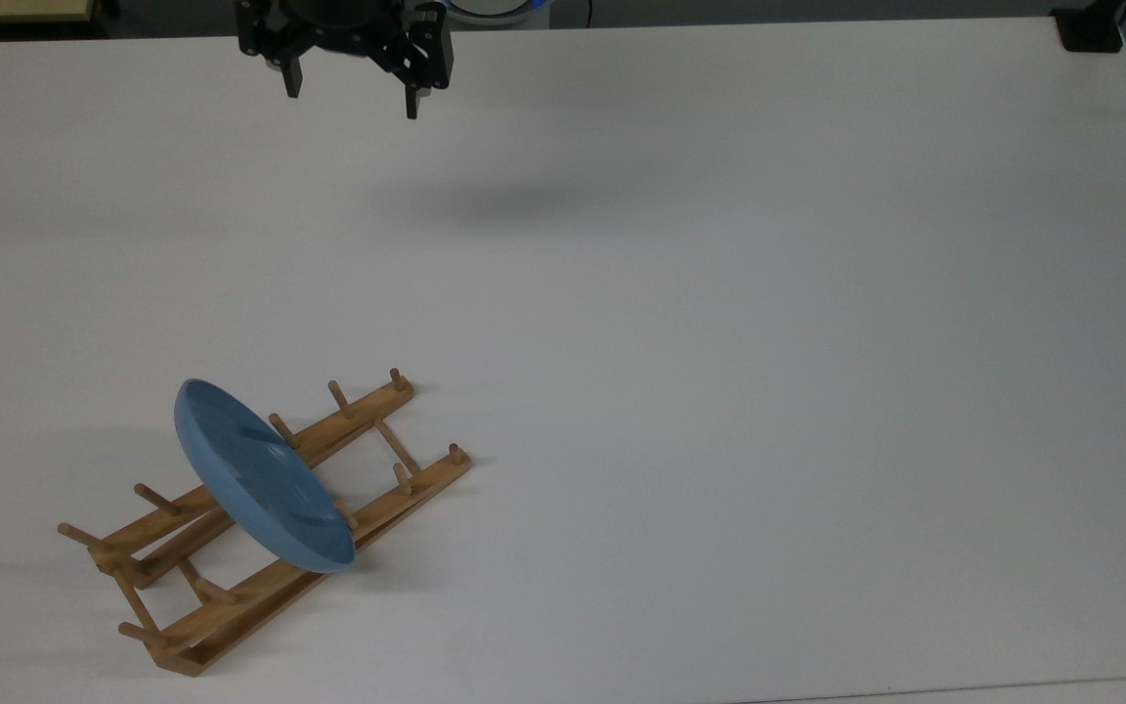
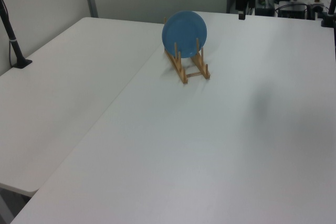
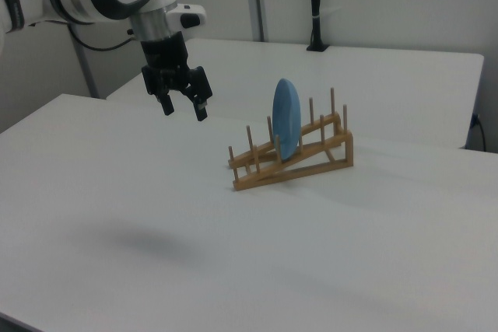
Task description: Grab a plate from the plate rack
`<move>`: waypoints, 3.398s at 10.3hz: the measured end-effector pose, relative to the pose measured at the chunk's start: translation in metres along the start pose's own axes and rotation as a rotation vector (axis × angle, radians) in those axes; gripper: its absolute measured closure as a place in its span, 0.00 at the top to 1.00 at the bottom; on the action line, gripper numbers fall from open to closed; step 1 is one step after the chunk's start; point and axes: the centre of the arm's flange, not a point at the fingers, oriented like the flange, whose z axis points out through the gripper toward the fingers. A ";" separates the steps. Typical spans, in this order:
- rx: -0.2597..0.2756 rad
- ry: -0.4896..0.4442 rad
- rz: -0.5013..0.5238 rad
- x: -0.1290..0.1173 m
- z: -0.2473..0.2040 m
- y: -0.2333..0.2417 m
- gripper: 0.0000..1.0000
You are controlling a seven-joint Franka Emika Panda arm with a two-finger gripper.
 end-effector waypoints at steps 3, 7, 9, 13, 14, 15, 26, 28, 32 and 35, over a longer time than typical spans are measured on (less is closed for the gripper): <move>0.002 0.031 0.002 0.007 0.002 0.001 1.00; 0.005 0.112 0.030 0.025 0.009 0.016 1.00; 0.006 0.146 0.030 0.033 0.013 0.016 1.00; 0.009 0.190 0.027 0.045 0.021 0.014 1.00; 0.009 0.201 0.026 0.047 0.022 0.013 1.00; 0.009 0.201 0.026 0.049 0.024 0.013 1.00; -0.046 0.262 -0.003 0.070 0.047 0.011 1.00; -0.041 0.278 0.036 0.071 0.039 0.012 1.00; -0.023 0.310 0.164 0.074 0.027 0.019 1.00; -0.031 0.439 0.156 0.091 0.024 0.023 0.89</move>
